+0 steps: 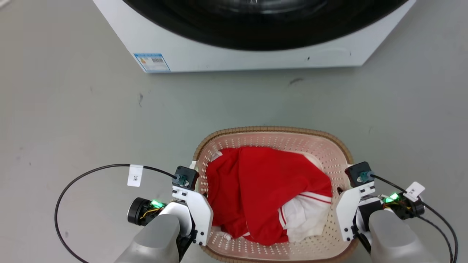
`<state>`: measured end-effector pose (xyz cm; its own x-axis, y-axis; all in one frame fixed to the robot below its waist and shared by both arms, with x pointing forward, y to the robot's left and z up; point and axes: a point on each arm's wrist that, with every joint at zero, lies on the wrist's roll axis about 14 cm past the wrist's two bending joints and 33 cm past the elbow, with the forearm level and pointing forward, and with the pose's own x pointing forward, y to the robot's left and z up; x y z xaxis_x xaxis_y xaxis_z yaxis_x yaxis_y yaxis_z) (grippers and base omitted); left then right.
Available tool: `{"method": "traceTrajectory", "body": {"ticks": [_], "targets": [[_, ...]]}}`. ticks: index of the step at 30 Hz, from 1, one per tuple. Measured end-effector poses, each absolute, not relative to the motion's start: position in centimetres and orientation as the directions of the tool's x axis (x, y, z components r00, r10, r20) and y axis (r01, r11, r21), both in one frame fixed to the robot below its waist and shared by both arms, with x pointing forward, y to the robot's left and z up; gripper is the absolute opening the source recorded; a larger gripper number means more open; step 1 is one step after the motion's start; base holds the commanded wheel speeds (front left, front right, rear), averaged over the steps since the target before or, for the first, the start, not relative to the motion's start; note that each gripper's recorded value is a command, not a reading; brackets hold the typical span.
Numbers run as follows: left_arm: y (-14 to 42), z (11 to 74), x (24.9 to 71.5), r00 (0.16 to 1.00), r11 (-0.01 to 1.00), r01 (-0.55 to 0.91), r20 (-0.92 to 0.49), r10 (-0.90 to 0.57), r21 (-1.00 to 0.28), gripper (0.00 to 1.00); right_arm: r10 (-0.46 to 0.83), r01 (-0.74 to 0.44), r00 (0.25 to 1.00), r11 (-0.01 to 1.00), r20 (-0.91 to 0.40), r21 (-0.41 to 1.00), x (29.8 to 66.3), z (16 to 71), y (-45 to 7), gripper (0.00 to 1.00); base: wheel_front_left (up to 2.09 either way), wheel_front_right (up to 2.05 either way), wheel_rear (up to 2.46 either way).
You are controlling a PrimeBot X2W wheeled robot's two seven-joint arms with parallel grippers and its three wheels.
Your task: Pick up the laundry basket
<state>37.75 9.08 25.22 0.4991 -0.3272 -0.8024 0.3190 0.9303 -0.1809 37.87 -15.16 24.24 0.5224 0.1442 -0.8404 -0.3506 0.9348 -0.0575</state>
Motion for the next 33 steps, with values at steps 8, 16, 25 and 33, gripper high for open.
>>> {"method": "traceTrajectory", "body": {"ticks": [8,16,25,33], "targets": [[10.3,27.6,37.3,0.512,0.945,0.283,-0.806,-0.296,-0.167,0.00,0.174,-0.379,0.513,0.924,-0.841,-0.040,37.2,26.5,-13.6,0.00,0.00,0.00,0.00],[11.5,29.7,36.2,0.502,0.948,0.279,-0.819,-0.278,-0.150,0.00,0.186,-0.399,0.476,0.917,-0.860,-0.023,35.6,28.0,-12.5,0.00,0.00,0.00,0.00],[12.5,31.3,34.4,0.481,0.949,0.283,-0.836,-0.265,-0.138,0.00,0.202,-0.412,0.460,0.911,-0.864,-0.007,34.0,29.6,-11.5,0.00,0.00,0.00,0.00],[12.9,32.4,32.8,0.471,0.950,0.280,-0.843,-0.259,-0.135,0.00,0.215,-0.421,0.451,0.907,-0.866,0.006,32.5,30.7,-10.8,0.00,0.00,0.00,0.00]]}}
